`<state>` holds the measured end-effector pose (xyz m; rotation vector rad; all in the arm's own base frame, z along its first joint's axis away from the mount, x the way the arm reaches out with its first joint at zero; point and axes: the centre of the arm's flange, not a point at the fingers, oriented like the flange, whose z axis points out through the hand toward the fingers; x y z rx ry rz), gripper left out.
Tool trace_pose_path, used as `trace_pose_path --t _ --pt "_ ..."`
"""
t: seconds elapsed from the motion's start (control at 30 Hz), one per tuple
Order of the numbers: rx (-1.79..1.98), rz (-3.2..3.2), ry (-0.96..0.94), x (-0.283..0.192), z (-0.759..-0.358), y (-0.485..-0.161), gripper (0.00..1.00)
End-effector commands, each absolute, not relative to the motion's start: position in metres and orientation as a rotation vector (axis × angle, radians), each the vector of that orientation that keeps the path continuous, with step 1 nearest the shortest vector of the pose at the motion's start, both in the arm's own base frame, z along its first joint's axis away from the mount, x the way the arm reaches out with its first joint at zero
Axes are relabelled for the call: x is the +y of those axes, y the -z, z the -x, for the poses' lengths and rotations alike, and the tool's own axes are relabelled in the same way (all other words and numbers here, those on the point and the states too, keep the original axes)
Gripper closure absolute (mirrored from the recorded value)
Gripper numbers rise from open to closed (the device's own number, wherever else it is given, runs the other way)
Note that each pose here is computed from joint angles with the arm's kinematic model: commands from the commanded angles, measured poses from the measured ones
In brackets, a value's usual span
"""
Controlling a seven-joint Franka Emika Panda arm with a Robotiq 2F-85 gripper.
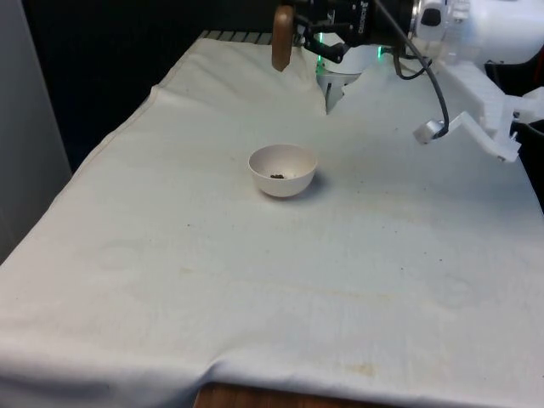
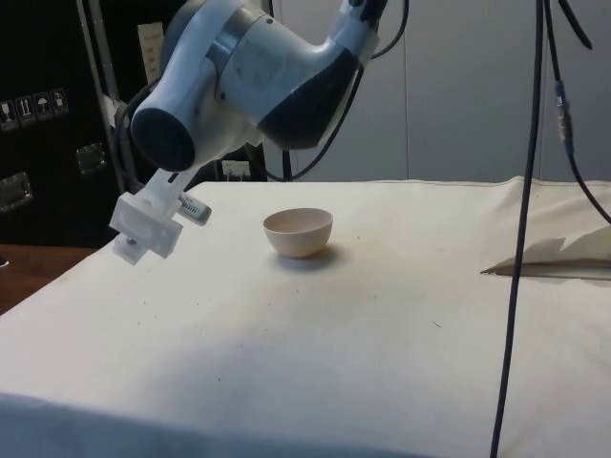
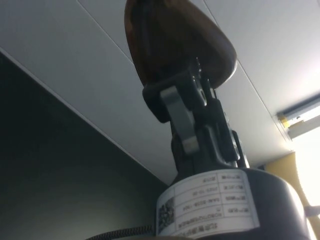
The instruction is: Pour the coffee beans from the cup into the bowl.
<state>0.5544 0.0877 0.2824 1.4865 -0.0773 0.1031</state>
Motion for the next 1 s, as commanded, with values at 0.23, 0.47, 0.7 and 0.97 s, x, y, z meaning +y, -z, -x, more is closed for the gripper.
trace_pose_path --t 0.23,0.47,0.7,0.97 --pt "-0.097 -1.429 -0.121 0.098 -0.550 -0.282 0.96" --pt "-0.111 -1.392 -0.135 0.105 -0.548 -0.282 0.96" --pt "-0.131 -1.346 -0.149 0.112 -0.546 -0.279 0.96" --pt "-0.157 -1.295 -0.164 0.118 -0.543 -0.276 0.96"
